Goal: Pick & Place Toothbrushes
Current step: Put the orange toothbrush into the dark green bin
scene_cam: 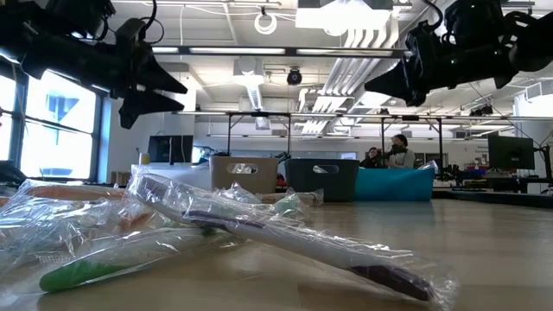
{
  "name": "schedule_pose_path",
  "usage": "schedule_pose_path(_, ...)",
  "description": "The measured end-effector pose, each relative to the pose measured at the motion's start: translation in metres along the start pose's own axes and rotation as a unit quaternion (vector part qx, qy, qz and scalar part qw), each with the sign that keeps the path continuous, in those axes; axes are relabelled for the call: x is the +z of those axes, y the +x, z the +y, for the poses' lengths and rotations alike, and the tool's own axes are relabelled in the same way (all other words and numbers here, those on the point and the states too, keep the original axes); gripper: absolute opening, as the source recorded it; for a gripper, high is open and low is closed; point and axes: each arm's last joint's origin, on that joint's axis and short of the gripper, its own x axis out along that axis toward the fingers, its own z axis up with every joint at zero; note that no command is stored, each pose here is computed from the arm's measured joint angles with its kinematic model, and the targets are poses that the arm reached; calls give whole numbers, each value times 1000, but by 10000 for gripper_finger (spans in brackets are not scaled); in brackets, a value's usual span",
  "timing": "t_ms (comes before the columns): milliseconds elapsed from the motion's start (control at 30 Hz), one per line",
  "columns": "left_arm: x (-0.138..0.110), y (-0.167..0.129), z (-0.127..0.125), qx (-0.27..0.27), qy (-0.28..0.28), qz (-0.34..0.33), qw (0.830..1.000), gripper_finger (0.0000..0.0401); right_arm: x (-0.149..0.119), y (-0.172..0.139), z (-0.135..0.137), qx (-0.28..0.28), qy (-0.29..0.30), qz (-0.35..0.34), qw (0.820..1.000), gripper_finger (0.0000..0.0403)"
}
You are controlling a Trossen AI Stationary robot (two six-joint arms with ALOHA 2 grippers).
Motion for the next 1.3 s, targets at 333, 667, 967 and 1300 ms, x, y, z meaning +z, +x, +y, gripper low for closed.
schedule_pose_path(333,-1,0,-1,-26,-67,22,997,171,3,0,0,0,-7,-18,1000,12)
schedule_pose_path(667,9,-1,-10,-37,-53,61,996,171,7,0,0,-2,-63,-36,997,12)
schedule_pose_path(967,5,-1,-8,-2,-68,105,992,170,7,0,0,-2,-60,-34,998,12)
schedule_pose_path(1300,-2,9,-3,29,-68,131,989,170,6,0,0,-4,-64,-32,997,12)
